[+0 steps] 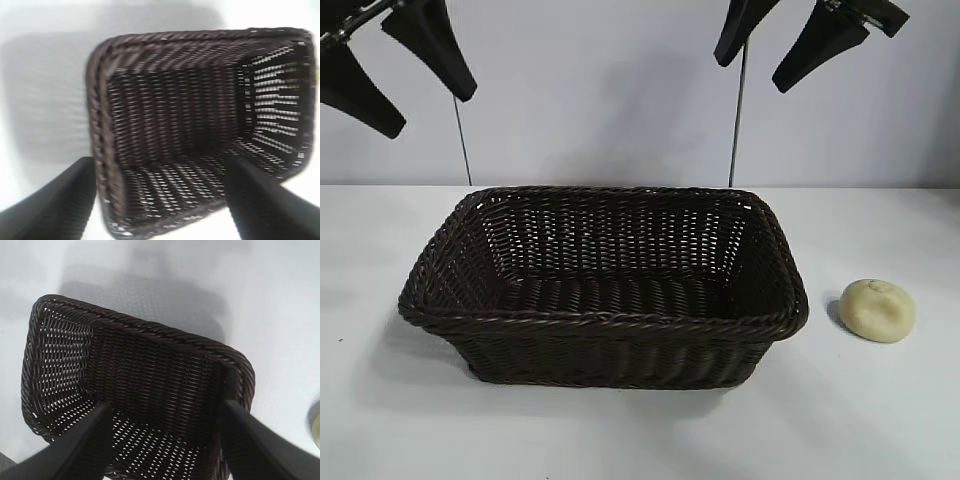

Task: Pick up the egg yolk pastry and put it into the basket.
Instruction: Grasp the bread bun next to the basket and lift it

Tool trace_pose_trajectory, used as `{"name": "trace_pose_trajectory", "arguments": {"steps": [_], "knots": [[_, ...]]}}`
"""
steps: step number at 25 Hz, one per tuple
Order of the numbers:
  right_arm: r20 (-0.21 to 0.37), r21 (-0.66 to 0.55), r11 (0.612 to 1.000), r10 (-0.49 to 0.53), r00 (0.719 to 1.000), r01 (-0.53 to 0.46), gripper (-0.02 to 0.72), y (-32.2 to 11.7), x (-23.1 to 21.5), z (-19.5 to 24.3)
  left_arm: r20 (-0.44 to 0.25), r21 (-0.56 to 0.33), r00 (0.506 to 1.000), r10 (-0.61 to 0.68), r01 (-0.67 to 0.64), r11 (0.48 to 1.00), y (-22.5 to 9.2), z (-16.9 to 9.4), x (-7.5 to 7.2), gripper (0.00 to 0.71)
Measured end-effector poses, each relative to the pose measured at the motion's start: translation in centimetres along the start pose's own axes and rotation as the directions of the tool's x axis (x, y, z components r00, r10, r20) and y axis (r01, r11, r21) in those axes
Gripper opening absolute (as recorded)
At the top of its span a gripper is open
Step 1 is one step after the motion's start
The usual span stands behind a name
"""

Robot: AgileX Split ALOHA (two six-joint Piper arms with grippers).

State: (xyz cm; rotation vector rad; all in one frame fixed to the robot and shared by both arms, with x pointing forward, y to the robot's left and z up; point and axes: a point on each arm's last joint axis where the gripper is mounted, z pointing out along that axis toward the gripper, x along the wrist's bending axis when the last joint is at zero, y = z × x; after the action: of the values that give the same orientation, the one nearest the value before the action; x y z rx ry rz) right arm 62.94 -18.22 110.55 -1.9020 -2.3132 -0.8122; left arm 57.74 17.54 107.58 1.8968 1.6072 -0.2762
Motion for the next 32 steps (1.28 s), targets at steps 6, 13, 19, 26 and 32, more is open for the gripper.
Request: {"name": "trace_pose_trajectory", "arguments": {"steps": [6, 13, 19, 26, 32], "knots": [[0.000, 0.001, 1.000, 0.000, 1.000, 0.000, 0.454, -0.01, 0.00, 0.00, 0.038, -0.034, 0.999, -0.021, 0.022, 0.999, 0.28, 0.12, -0.55, 0.524], [0.000, -0.003, 1.000, 0.000, 1.000, 0.000, 0.454, 0.03, 0.00, 0.00, 0.051, -0.048, 0.998, -0.041, 0.043, 0.998, 0.26, 0.38, -0.47, 0.524], [0.000, -0.005, 1.000, 0.000, 1.000, 0.000, 0.454, 0.05, 0.00, 0.00, 0.045, -0.029, 0.997, -0.056, 0.057, 0.998, -0.22, 0.90, -0.04, 0.524], [0.000, -0.008, 1.000, 0.000, 1.000, 0.000, 0.454, 0.07, 0.00, 0.00, 0.046, -0.036, 0.997, -0.057, 0.059, 0.998, -0.16, 0.90, -0.05, 0.524], [0.056, 0.022, 1.000, -0.019, 0.998, 0.018, 0.454, -0.16, -0.81, -0.12, 0.046, -0.036, 0.997, -0.057, 0.059, 0.998, -0.16, 0.90, -0.05, 0.524]]}}
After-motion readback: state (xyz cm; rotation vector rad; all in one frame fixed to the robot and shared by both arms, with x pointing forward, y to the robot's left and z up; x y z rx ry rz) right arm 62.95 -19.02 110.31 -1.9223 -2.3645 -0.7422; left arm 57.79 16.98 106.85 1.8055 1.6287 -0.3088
